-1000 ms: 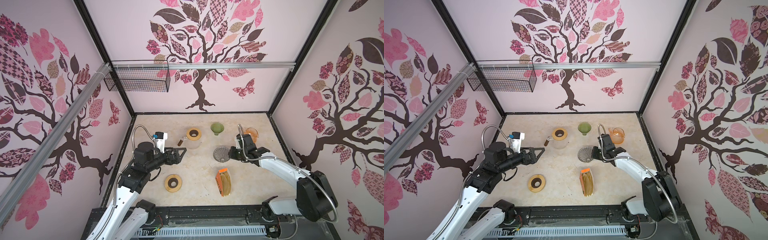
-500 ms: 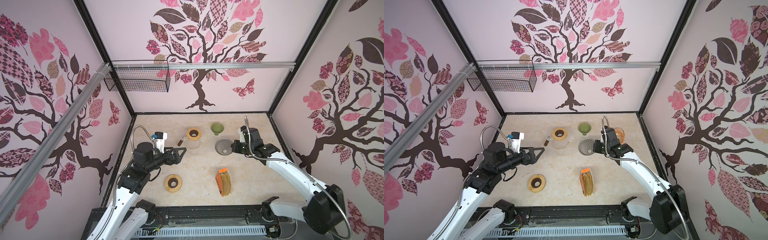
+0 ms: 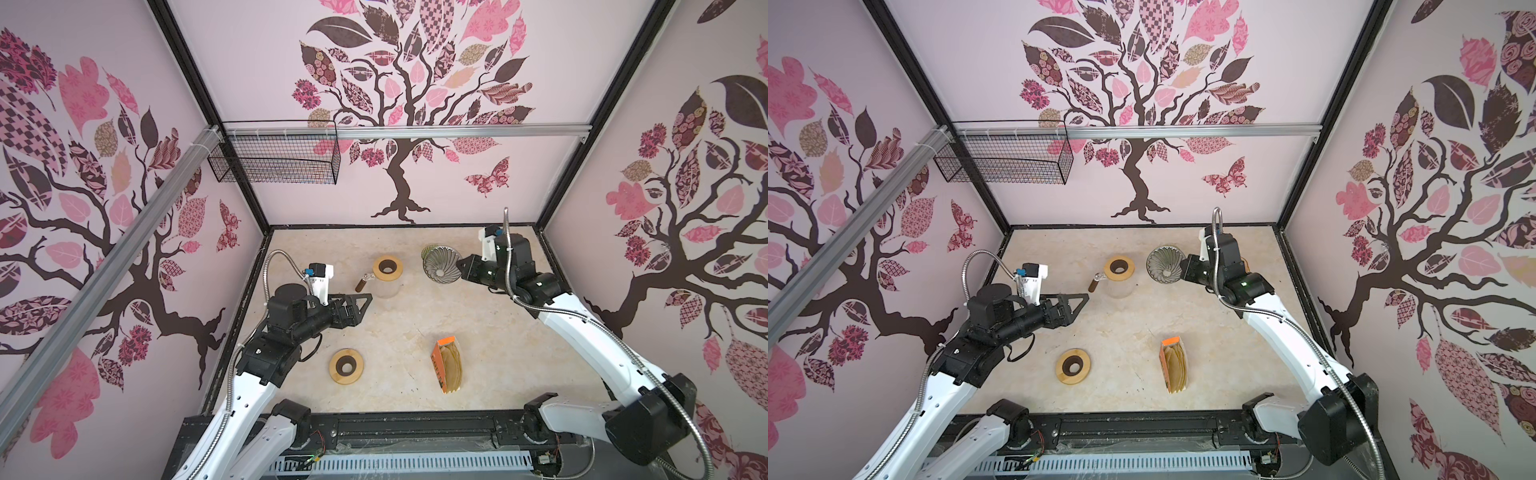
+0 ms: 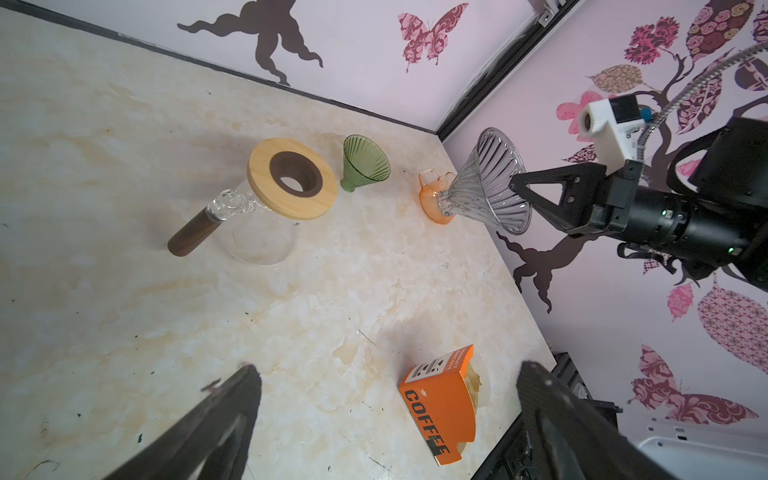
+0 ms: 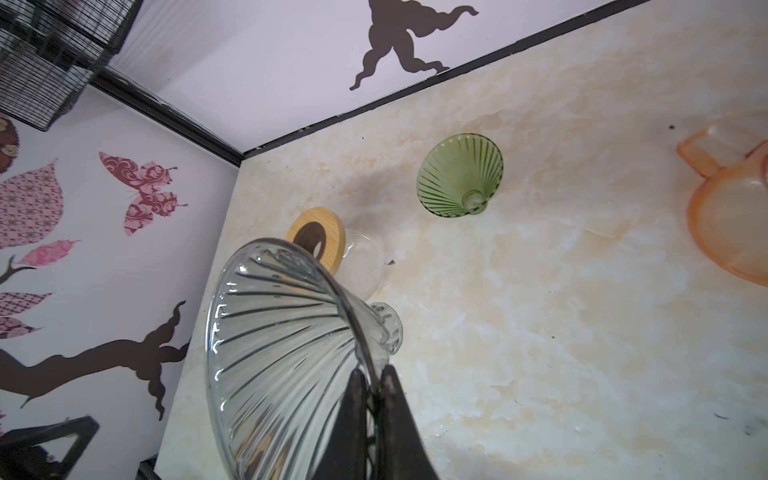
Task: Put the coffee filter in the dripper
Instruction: 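Lift the grey dripper with the right gripper toward the glass carafe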
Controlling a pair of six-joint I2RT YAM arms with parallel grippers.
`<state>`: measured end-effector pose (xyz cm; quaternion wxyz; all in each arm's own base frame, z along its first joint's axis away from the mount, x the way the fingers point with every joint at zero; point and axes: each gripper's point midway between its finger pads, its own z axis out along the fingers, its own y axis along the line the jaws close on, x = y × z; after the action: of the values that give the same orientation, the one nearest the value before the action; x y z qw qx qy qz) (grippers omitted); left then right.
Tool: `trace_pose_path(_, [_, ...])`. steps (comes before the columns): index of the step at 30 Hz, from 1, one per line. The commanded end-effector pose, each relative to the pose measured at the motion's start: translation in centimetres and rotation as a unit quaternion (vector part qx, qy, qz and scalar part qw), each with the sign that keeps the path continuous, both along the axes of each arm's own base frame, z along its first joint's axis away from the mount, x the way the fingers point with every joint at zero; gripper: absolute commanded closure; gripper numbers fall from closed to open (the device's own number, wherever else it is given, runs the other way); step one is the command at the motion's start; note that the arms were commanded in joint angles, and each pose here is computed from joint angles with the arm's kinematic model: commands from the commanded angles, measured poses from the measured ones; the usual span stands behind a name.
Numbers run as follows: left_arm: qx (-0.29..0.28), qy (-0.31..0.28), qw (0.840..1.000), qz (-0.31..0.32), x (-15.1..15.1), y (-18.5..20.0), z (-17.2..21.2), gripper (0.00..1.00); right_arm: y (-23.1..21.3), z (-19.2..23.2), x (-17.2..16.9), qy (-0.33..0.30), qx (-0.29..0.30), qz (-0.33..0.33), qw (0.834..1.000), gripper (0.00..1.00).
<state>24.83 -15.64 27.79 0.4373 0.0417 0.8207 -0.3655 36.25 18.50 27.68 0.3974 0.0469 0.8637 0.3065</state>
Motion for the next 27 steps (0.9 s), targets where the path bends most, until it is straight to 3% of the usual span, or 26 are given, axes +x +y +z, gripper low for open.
trace_pose_path(1, [-0.011,-0.018,1.0,0.023,1.3,0.3,1.5,0.02,2.7,3.4,1.6,-0.041,0.041,0.028,0.998,1.0])
trace_pose_path(11, [-0.038,-0.032,0.993,0.103,6.5,1.8,8.7,0.02,8.6,5.8,4.3,-0.049,0.07,0.081,0.993,1.0])
trace_pose_path(15, [-0.088,-0.039,0.986,0.135,9.0,3.6,11.8,0.02,10.1,5.2,5.1,-0.04,0.075,0.088,0.992,1.0])
trace_pose_path(20, [-0.079,-0.032,0.986,0.146,10.7,5.2,12.5,0.02,11.5,3.4,6.2,-0.016,0.068,0.095,0.993,1.0])
trace_pose_path(27, [-0.011,-0.055,0.991,0.121,10.1,5.2,10.2,0.02,12.7,0.6,7.7,0.01,0.051,0.103,0.993,1.0])
